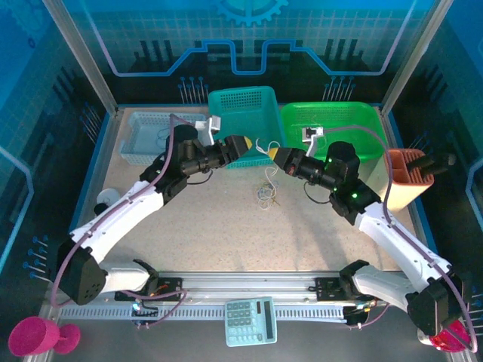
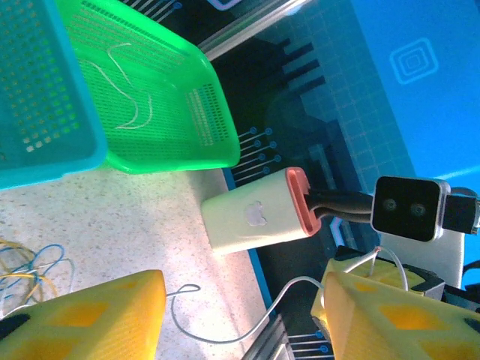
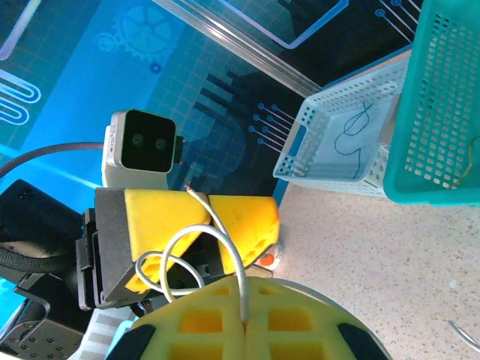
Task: Untangle the cables
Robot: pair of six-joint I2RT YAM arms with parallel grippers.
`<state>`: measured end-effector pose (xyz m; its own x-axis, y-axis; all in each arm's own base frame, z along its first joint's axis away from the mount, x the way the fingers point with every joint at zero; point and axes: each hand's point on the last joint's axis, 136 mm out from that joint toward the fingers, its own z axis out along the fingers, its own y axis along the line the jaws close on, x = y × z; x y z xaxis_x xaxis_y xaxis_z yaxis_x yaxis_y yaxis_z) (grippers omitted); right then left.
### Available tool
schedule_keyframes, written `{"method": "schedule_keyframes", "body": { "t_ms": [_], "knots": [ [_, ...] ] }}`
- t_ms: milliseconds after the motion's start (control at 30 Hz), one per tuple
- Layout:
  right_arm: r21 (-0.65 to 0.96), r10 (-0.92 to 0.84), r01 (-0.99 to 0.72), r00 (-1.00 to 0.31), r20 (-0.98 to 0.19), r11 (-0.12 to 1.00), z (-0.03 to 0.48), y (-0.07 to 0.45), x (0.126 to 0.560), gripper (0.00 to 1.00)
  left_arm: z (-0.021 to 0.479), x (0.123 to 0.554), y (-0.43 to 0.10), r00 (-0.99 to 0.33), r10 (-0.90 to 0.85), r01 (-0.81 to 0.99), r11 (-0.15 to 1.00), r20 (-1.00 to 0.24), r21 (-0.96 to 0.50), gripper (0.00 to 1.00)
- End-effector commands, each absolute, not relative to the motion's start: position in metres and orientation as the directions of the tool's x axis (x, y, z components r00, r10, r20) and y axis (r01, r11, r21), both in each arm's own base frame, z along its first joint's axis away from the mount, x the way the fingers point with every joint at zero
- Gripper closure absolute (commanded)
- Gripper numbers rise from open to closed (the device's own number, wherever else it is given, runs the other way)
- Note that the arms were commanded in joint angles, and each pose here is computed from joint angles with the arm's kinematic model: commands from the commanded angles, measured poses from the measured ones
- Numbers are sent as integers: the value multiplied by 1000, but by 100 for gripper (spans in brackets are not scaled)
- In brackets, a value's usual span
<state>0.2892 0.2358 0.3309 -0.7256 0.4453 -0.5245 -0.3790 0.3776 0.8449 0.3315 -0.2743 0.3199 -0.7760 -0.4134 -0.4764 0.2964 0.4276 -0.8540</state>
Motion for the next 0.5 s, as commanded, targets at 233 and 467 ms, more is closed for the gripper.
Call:
{"method": "schedule_keyframes", "body": {
  "t_ms": [233,467],
  "knots": [
    [862,454,-390,-736,-503,323,339,237,290,100,344,327,-302,-775,-390,386,331,-498,-861,45],
    [865,452,-383,-740,-498,325,335,238,290,100,353,329,-303,-760,-417,402,301,-498,-865,45]
  ]
}}
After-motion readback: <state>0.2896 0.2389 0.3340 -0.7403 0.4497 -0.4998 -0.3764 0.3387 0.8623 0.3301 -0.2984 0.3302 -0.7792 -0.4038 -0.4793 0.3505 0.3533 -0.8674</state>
